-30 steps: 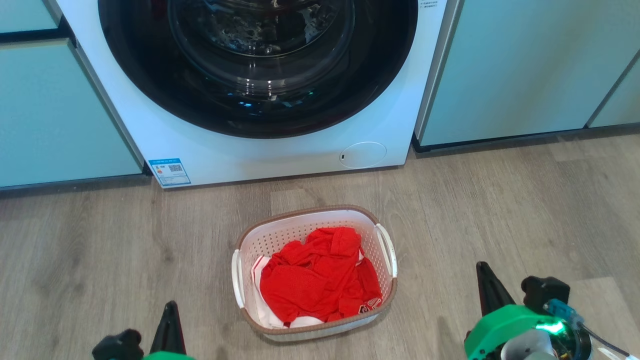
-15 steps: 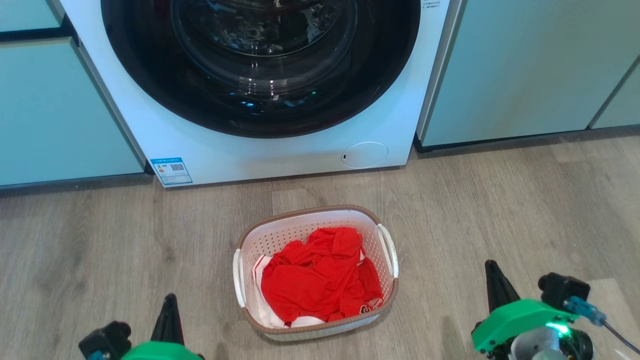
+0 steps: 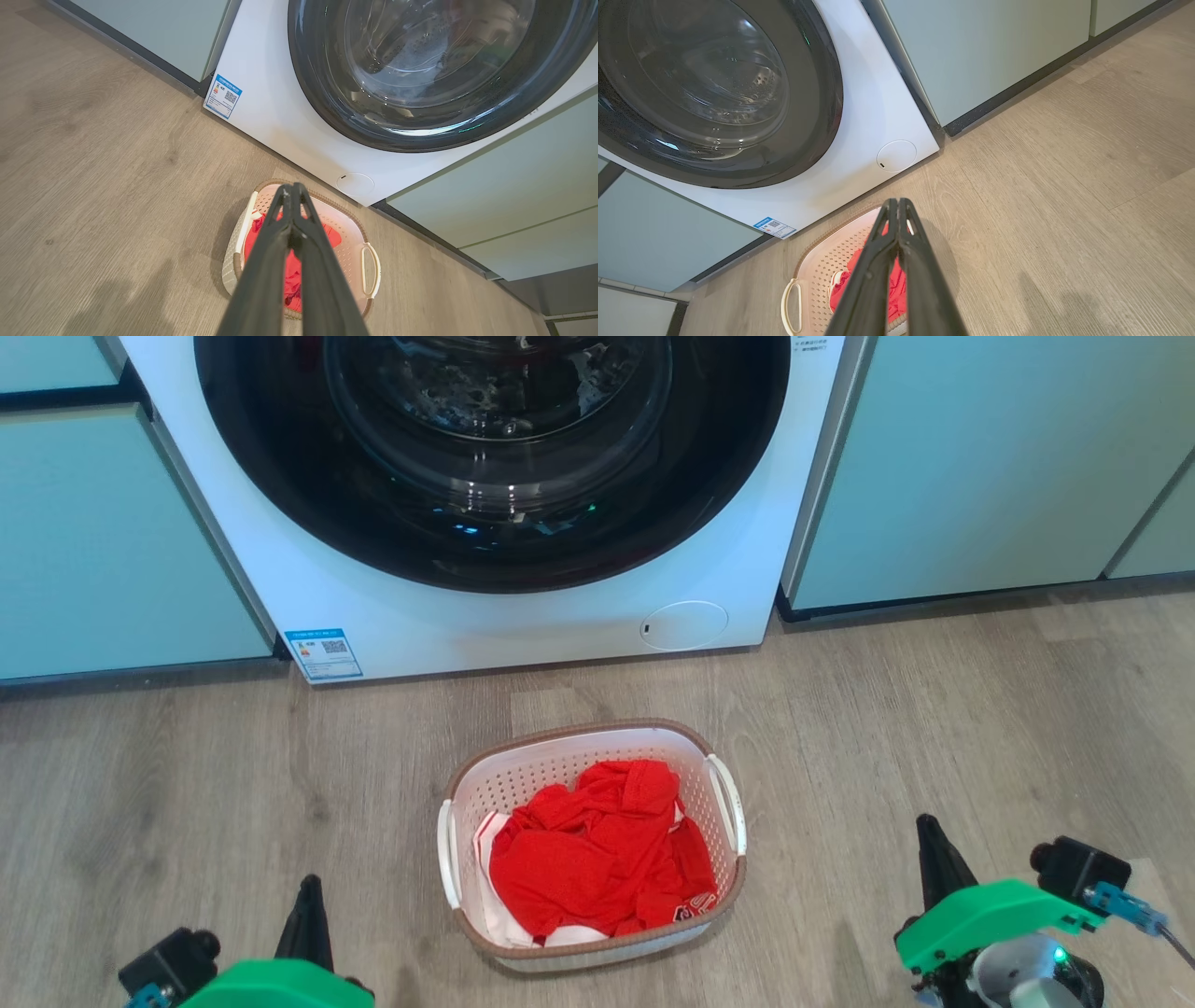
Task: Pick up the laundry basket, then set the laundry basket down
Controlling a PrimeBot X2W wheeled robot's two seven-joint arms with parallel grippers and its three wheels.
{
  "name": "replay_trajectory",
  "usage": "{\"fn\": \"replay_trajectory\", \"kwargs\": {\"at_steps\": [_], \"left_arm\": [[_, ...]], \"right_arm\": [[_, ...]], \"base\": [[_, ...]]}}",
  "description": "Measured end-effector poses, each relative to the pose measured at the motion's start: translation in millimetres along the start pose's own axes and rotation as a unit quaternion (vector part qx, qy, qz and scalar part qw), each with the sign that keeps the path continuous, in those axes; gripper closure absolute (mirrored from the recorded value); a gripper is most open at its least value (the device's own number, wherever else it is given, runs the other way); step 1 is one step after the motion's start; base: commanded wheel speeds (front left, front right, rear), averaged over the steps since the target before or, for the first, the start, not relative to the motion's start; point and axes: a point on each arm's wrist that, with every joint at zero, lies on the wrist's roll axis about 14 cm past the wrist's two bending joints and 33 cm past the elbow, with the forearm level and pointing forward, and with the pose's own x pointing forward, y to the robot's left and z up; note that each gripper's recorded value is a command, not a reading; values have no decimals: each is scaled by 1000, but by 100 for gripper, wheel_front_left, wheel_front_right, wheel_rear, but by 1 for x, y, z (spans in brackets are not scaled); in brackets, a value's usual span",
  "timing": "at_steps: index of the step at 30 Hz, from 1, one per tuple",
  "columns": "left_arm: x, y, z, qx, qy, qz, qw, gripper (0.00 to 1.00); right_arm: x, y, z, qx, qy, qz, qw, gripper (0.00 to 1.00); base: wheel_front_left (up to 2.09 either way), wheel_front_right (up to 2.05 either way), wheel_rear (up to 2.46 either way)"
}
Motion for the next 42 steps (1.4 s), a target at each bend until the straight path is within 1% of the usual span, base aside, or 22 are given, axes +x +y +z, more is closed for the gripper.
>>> {"fn": "replay_trajectory", "kwargs": {"at_steps": [11, 23, 28, 33, 42], "left_arm": [[3, -1, 1, -59, 9, -2, 998, 100], [11, -3, 11, -124, 7, -9, 992, 100], [12, -2, 11, -151, 11, -8, 988, 100], [16, -7, 16, -177, 9, -19, 984, 100], [19, -7, 23, -225, 8, -25, 974, 100]], "right_arm": [[1, -5, 5, 62, -6, -12, 998, 100], [3, -11, 11, 127, -9, -21, 992, 100], [3, -12, 13, 153, -11, -23, 988, 100], [4, -13, 16, 181, -14, -25, 983, 100], [9, -13, 23, 231, -22, -22, 973, 100]], "base": [[0, 0, 0], [0, 0, 0], [0, 0, 0], [0, 0, 0], [0, 0, 0]]}}
